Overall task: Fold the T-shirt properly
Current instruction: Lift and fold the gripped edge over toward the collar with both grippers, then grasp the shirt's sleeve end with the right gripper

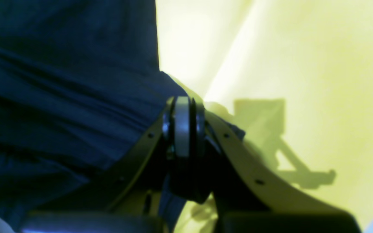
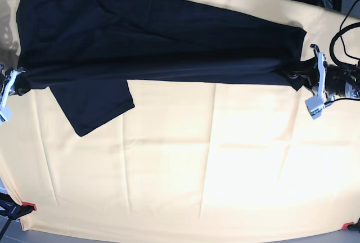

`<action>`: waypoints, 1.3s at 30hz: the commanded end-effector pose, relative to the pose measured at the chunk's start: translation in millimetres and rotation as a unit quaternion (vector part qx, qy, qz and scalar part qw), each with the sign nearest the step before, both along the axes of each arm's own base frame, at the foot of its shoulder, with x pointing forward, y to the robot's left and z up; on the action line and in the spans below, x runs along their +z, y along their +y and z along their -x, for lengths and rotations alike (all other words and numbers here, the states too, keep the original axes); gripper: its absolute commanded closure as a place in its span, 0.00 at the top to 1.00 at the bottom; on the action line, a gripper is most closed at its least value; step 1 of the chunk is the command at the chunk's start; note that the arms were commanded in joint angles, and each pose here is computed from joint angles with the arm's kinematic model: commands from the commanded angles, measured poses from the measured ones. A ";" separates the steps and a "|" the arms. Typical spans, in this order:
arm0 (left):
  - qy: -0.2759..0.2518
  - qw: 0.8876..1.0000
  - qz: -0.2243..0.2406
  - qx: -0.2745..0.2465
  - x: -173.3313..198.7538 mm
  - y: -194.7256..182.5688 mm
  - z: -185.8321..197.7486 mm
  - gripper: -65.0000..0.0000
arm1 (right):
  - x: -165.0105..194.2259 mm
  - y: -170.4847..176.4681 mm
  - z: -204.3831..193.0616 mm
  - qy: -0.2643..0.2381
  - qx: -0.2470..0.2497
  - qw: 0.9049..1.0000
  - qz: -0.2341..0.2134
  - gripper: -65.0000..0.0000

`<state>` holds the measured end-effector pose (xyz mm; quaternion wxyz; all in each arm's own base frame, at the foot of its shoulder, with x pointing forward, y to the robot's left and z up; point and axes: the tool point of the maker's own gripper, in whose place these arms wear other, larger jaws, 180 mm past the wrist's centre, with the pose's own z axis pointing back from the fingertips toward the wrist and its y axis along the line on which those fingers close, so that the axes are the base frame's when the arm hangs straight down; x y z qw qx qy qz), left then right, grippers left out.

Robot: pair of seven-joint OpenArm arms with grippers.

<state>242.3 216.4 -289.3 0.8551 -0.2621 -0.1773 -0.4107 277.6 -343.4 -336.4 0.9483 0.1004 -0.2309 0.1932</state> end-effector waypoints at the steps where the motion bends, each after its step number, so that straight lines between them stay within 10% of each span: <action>1: -0.014 0.999 -0.029 -0.002 6.8 12.9 -5.1 0.00 | 15.1 -11.7 -6.5 -0.016 -0.001 1.000 0.019 0.00; 11: 0.040 0.998 -0.038 -0.004 -10.6 21.9 26.4 0.00 | 13.0 -11.8 -3.8 -0.011 -0.001 1.000 0.019 0.00; 15: 0.056 0.997 -0.046 -0.004 -15.8 26.7 36.4 0.52 | 12.9 -12.6 -2.1 -0.003 0.001 1.000 0.022 0.44; 17: 0.059 0.997 -0.047 -0.004 -17.3 26.9 38.2 0.61 | 18.3 -8.5 -3.7 -0.007 0.004 1.000 0.011 0.54; 27: 0.039 0.999 -0.017 0.008 -11.9 18.1 29.5 0.61 | 29.9 59.1 -23.8 -0.068 0.015 0.989 -0.133 0.53; 39: 0.033 0.999 -0.007 0.012 -9.9 15.3 26.8 0.61 | -19.5 43.8 -68.0 -0.135 -0.101 0.985 0.025 0.53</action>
